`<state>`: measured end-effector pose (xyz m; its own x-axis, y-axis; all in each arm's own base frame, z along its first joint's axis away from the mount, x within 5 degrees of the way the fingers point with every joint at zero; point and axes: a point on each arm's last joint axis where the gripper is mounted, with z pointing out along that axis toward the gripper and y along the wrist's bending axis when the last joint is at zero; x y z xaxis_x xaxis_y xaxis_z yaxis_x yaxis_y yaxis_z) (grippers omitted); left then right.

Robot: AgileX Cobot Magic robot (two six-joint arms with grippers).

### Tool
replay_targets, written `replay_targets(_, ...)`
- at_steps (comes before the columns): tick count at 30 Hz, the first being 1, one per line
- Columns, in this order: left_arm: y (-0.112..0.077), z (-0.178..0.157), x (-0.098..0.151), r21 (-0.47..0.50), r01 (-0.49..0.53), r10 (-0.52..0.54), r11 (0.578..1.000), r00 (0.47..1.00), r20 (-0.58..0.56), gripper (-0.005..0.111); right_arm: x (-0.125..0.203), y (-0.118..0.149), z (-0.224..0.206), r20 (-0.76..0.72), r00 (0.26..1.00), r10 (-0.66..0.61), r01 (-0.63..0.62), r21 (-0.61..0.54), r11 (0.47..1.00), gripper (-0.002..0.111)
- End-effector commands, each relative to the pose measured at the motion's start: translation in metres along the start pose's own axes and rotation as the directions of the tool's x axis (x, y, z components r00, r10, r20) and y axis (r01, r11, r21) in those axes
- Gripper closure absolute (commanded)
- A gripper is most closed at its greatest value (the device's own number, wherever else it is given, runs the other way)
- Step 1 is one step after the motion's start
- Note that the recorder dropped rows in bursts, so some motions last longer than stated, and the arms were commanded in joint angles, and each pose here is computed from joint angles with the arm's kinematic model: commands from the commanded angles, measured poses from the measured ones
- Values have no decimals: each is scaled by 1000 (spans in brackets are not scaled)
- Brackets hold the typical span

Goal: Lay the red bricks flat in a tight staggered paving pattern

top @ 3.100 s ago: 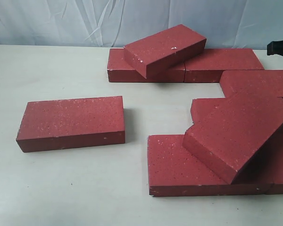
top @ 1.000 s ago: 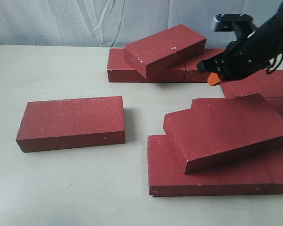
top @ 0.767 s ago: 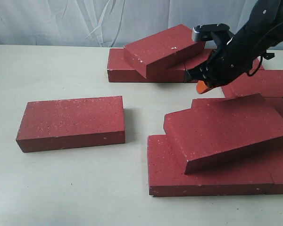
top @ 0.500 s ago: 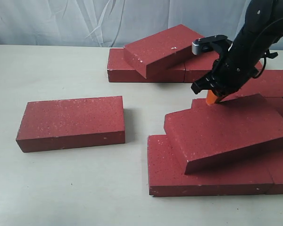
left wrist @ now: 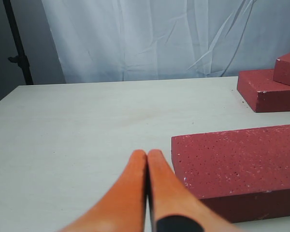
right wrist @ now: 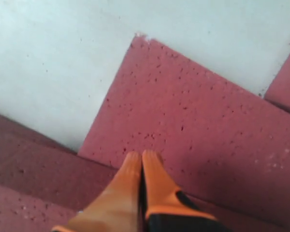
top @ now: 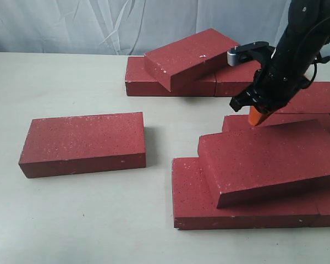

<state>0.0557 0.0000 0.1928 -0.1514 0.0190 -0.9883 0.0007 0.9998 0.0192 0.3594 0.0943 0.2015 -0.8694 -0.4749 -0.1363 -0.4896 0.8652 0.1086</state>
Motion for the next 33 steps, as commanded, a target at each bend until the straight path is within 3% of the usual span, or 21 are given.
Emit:
replay_targets(1,0,0,1,-1,7,-7,1000,1000,8,107,-10,7,-17,148,989,24,-18,-46,999,109)
replay_targets(9,0,0,1,-1,7,-7,1000,1000,8,107,-17,39,-28,223,974,-32,60,-120,991,109)
replay_targets(14,0,0,1,-1,7,-7,1000,1000,8,107,-20,76,-23,227,948,-223,254,-113,961,109)
replay_targets(22,0,0,1,-1,7,-7,1000,1000,8,107,-23,127,-18,256,909,-330,369,-122,921,109)
replay_targets(25,0,0,1,-1,7,-7,1000,1000,8,107,-17,155,-16,243,861,-447,485,-132,864,109)
replay_targets(33,0,0,1,-1,7,-7,1000,1000,8,107,-9,229,1,292,752,-591,640,-112,760,109)
